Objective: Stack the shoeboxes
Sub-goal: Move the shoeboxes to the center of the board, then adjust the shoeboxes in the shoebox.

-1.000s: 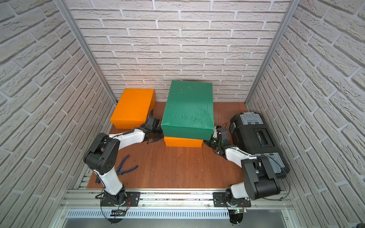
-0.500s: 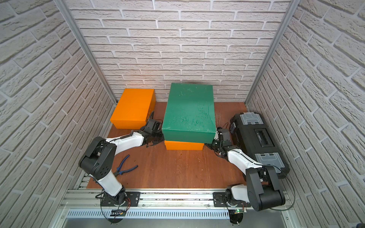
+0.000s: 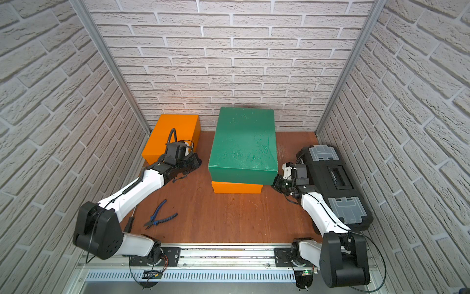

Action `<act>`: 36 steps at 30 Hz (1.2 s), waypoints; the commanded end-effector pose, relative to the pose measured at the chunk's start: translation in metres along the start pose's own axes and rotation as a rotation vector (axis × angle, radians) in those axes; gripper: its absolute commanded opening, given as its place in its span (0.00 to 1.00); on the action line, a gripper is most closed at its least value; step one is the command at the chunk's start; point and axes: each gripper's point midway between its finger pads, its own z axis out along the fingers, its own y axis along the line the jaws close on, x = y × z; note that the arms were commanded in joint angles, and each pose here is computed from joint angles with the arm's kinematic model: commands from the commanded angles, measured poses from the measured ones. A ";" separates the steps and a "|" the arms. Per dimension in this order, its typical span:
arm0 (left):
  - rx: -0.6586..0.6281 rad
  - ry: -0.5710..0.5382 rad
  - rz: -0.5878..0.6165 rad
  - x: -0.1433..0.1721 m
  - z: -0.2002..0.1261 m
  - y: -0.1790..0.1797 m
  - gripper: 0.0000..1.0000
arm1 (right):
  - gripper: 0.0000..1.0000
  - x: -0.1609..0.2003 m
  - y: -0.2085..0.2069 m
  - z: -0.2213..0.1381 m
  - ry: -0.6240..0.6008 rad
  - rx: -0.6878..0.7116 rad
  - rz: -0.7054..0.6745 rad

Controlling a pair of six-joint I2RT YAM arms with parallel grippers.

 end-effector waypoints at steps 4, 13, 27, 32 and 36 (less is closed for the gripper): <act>0.048 0.048 0.052 0.007 -0.003 -0.029 0.03 | 0.09 -0.018 0.044 -0.027 -0.054 -0.114 -0.108; 0.095 0.084 0.050 0.013 0.009 -0.050 0.03 | 0.09 -0.026 0.073 -0.021 -0.033 -0.165 -0.135; 0.116 0.113 0.075 0.040 0.007 -0.071 0.04 | 0.09 -0.028 0.081 -0.017 -0.035 -0.157 -0.156; 0.108 0.107 0.097 0.046 0.001 -0.075 0.03 | 0.10 -0.026 0.083 -0.021 -0.042 -0.169 -0.146; 0.091 0.090 0.099 0.044 -0.002 -0.071 0.03 | 0.10 -0.020 0.082 -0.025 -0.037 -0.167 -0.156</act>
